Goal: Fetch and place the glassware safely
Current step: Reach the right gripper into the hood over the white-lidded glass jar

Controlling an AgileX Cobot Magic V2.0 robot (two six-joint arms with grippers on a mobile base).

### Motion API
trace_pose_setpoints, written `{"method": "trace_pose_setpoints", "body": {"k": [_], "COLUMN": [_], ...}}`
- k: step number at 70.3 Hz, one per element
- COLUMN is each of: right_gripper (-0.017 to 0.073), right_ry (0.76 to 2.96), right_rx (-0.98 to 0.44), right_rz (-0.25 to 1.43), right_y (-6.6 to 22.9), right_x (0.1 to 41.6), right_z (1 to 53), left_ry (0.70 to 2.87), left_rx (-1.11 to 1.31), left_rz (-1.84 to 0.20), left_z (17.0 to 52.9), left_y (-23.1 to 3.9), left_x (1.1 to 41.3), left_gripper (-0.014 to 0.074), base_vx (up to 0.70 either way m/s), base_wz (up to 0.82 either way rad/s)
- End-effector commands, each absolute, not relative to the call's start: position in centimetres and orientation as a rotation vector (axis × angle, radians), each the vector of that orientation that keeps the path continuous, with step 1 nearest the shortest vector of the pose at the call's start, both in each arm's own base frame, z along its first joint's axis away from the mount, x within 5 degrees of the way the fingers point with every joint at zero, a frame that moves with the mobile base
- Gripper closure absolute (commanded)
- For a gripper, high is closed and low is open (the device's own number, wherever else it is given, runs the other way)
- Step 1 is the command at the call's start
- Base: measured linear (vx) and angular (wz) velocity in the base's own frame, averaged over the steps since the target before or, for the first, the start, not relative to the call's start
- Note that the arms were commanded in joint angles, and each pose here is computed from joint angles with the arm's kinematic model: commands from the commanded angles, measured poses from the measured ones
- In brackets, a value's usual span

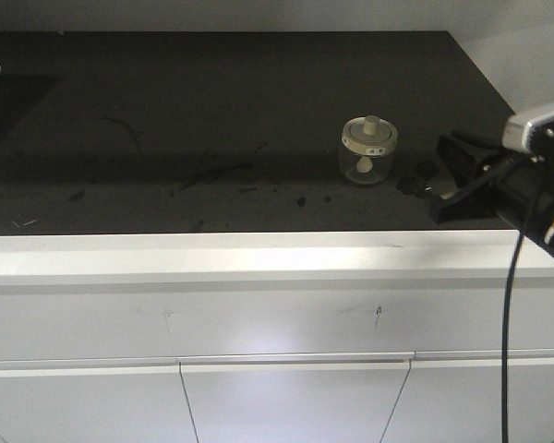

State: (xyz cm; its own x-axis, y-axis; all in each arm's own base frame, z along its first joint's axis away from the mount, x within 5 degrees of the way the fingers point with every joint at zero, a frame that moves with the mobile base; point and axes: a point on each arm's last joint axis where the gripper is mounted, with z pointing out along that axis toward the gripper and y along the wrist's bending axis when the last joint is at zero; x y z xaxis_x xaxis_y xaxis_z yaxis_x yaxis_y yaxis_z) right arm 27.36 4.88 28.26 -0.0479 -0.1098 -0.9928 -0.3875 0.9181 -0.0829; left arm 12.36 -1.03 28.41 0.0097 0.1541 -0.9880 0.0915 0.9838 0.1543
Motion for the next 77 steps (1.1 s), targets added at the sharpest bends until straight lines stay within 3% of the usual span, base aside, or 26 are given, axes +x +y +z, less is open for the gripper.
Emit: {"method": "trace_pose_setpoints", "body": {"k": [1, 11, 19, 52, 77], "right_gripper": [0.0341, 0.0152, 0.0085, 0.0085, 0.0085], "right_ry": [1.514, 1.514, 1.516, 1.443, 1.466], "right_rx": [-0.388, -0.389, -0.39, -0.4, -0.404], "right_rz": [0.263, 0.27, 0.273, 0.303, 0.341], "right_y": [5.3, 5.6, 5.8, 6.7, 7.1], "right_x": [29.1, 32.5, 35.1, 42.6, 45.0], "right_z": [30.2, 30.0, 29.5, 28.3, 24.7], "left_ry": [1.464, 1.464, 1.464, 1.468, 1.49], "left_rx": [0.185, 0.185, 0.185, 0.186, 0.185], "left_rz": [0.025, 0.025, 0.025, 0.026, 0.029], "left_z": [29.9, 29.9, 29.9, 29.9, 29.7], "left_y": [-1.2, -1.2, -1.2, -1.2, -1.2], "left_x": [12.3, 12.3, 12.3, 12.3, 12.3], "left_gripper": [0.0601, 0.0601, 0.0601, 0.0601, 0.0601], "base_vx": [0.0, 0.0, 0.0, 0.0, 0.0], "base_wz": [0.0, 0.0, 0.0, 0.0, 0.0]}}
